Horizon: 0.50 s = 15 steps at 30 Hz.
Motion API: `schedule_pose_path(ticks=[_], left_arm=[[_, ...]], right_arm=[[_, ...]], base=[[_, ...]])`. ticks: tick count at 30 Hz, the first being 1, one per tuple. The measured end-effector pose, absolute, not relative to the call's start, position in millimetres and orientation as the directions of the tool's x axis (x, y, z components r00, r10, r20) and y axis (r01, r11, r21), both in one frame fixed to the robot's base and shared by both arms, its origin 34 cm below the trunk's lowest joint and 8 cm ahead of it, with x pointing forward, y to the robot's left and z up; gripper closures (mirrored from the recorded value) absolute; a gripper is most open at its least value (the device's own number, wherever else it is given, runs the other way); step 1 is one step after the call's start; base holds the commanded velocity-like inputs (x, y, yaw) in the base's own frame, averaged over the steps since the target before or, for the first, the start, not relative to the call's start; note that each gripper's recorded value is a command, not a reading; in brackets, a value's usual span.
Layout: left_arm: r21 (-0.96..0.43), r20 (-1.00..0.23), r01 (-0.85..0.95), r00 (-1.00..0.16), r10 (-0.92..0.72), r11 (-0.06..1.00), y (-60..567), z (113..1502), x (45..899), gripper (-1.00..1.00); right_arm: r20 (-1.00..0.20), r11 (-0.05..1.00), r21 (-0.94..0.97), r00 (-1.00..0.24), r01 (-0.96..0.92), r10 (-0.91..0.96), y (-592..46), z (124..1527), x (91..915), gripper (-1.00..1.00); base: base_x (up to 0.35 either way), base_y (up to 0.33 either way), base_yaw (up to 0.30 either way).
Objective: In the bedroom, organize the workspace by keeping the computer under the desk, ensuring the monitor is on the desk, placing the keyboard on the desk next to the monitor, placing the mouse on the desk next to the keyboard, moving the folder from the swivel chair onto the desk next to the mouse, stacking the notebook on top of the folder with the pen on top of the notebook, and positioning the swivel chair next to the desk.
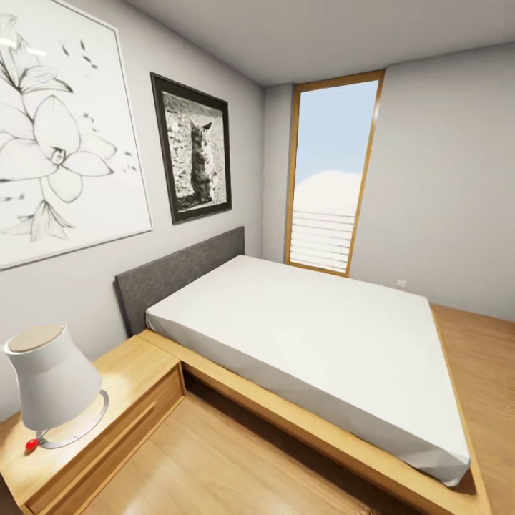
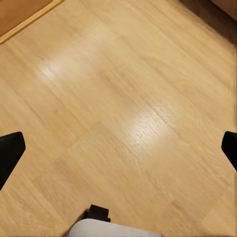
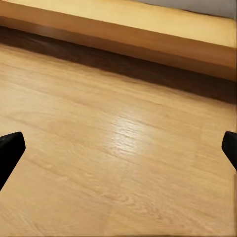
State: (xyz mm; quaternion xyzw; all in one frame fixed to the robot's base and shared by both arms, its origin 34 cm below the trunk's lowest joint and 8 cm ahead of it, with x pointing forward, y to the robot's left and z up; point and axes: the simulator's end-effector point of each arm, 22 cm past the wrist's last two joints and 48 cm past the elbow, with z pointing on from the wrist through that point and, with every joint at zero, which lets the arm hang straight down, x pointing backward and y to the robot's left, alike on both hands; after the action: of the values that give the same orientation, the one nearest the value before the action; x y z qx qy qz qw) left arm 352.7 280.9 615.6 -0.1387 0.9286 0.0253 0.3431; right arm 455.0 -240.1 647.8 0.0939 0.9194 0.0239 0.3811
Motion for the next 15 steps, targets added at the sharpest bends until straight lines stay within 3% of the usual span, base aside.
schedule_pose_path(ticks=[15], left_arm=[[-0.046,-0.638,-0.275,-0.732,-0.24,0.96,280.9,613.7,349.6,-1.0]], right_arm=[[-0.691,0.981,0.114,-0.698,0.154,0.19,-239.6,645.2,452.6,-1.0]], base=[[0.0,0.0,-0.274]])
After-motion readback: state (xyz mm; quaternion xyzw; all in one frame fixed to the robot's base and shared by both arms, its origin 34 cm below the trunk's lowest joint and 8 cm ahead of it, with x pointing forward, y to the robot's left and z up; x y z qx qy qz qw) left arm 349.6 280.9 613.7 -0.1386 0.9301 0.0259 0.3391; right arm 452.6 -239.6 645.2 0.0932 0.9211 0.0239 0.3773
